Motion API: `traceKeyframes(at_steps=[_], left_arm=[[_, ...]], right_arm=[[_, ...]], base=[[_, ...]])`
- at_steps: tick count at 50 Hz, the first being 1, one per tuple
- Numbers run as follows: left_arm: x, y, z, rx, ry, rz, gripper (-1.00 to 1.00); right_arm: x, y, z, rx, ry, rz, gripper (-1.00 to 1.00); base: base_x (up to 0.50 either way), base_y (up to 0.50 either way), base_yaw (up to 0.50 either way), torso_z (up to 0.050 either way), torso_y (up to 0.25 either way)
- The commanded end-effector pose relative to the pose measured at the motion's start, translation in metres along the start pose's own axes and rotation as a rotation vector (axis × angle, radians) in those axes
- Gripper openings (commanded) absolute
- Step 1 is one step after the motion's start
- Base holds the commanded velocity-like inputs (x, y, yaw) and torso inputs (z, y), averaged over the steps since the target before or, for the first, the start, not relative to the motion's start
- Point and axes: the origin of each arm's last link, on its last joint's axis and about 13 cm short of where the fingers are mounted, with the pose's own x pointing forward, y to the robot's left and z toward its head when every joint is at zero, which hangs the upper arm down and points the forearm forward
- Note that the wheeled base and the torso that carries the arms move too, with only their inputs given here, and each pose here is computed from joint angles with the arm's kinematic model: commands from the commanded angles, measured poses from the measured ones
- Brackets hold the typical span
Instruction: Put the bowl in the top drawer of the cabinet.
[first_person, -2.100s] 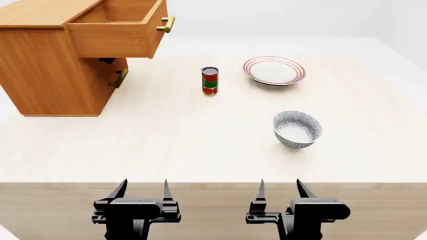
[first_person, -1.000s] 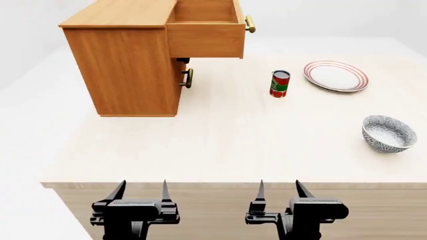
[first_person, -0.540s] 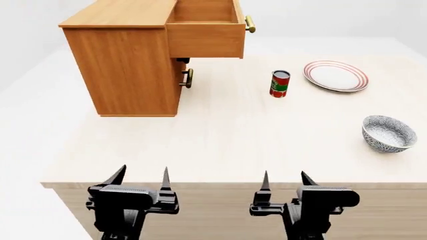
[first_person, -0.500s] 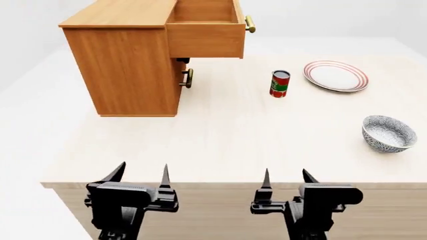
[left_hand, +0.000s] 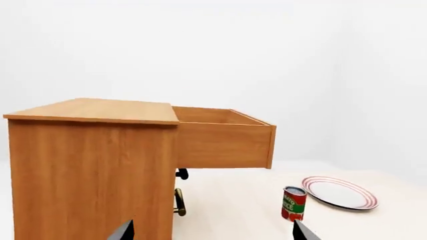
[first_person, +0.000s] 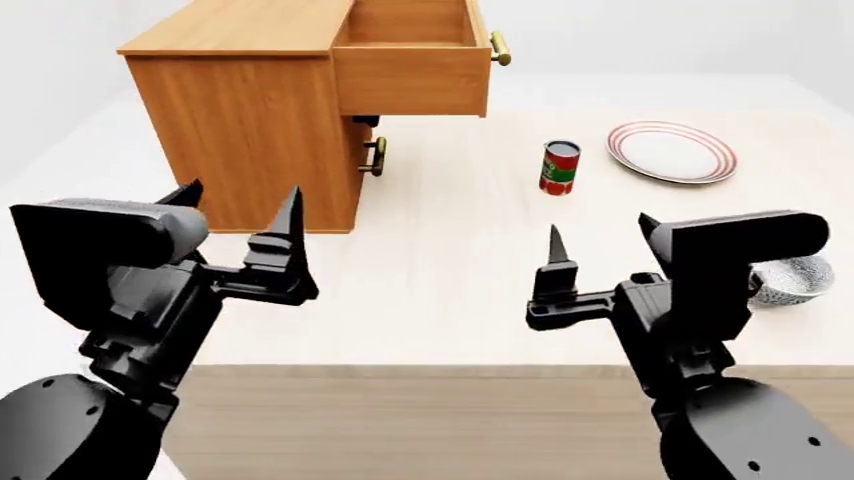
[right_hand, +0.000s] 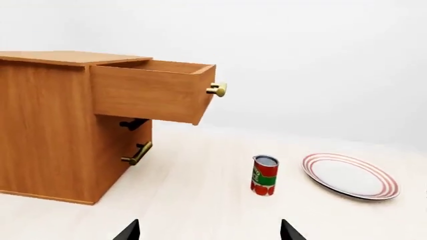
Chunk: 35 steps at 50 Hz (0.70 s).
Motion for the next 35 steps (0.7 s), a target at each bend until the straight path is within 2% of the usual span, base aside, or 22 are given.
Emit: traceKeyframes(at_steps=[1,4,8,17,22,35], left_arm=[[0.013,-0.001,0.065,0.097,-0.033,-0.135,1.00],[0.021,0.000,0.078,0.091,-0.034,-0.160,1.00],[0.032,0.002,0.098,0.036,-0.034,-0.189,1.00],[0.043,0.004,0.130,0.035,-0.083,-0.201,1.00],[0.045,0.004,0.136,0.061,-0.089,-0.201,1.00],[0.060,0.015,0.142,0.108,-0.075,-0.113,1.00]], right_arm=[[-0.002,-0.016,0.064,-0.097,-0.054,0.035,1.00],[-0.003,-0.024,0.084,-0.112,-0.069,0.042,1.00],[-0.006,-0.030,0.109,-0.133,-0.073,0.052,1.00],[0.000,-0.044,0.140,-0.183,-0.118,0.013,1.00],[0.009,-0.045,0.149,-0.189,-0.122,0.021,1.00],[0.033,-0.051,0.167,-0.205,-0.132,0.052,1.00]], base=[[0.00,0.00,0.00,0.000,0.000],[0.00,0.00,0.00,0.000,0.000],[0.00,0.00,0.00,0.000,0.000],[0.04,0.00,0.00,0.000,0.000],[0.12,0.00,0.00,0.000,0.000],[0.15,0.00,0.00,0.000,0.000]])
